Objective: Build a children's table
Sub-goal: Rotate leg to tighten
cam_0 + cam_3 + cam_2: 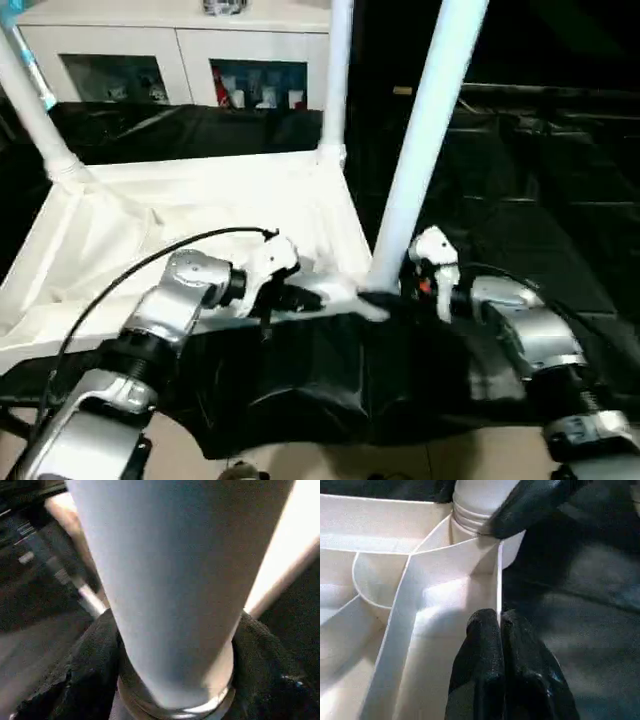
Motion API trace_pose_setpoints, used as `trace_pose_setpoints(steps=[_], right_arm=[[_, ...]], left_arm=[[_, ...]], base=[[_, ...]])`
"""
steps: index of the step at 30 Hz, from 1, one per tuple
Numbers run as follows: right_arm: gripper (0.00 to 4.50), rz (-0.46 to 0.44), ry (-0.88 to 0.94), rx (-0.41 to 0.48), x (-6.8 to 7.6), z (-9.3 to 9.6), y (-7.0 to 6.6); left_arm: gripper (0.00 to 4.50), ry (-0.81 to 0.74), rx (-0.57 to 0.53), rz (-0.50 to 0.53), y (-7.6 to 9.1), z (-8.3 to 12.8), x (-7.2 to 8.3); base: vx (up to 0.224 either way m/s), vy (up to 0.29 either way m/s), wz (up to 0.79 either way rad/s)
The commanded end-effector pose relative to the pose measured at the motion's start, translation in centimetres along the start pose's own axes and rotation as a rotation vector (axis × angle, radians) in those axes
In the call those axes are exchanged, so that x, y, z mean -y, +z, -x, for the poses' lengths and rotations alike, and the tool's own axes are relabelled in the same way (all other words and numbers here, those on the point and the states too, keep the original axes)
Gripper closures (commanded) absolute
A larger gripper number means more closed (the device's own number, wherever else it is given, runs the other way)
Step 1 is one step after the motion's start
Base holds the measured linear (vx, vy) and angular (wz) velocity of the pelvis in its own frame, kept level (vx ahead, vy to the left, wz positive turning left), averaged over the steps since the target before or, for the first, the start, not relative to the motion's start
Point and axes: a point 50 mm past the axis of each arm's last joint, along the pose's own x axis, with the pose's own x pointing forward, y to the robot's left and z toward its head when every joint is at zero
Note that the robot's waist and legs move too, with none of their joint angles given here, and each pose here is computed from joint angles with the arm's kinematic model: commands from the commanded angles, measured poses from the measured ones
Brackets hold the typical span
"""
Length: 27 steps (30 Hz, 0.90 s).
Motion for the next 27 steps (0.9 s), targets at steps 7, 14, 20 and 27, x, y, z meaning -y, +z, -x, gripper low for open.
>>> trace_pose_setpoints(steps=[7, 14, 20, 27], right_arm=[[1.80, -0.166, -0.246, 0.033, -1.5, -5.4, 0.2], [1.80, -0.106, -0.229, 0.070, -2.9, -7.1, 1.1], [0.93, -0.089, -0.123, 0.091, -2.5, -6.2, 1.7], [0.79, 0.034, 0.056, 0.068, -1.8, -3.6, 2.0]], left_arm=[[4.50, 0.156, 0.129, -0.019, 4.3, -3.8, -0.8], [4.50, 0.174, 0.148, -0.007, 4.7, -4.5, -0.7], [4.50, 0.122, 0.147, -0.025, 4.0, -4.0, -0.4], [4.50, 0.004, 0.121, -0.067, 3.1, -3.0, 0.4]], base=[[0.000, 0.000, 0.00], [0.000, 0.000, 0.00], [0.000, 0.000, 0.00], [0.000, 0.000, 0.00]])
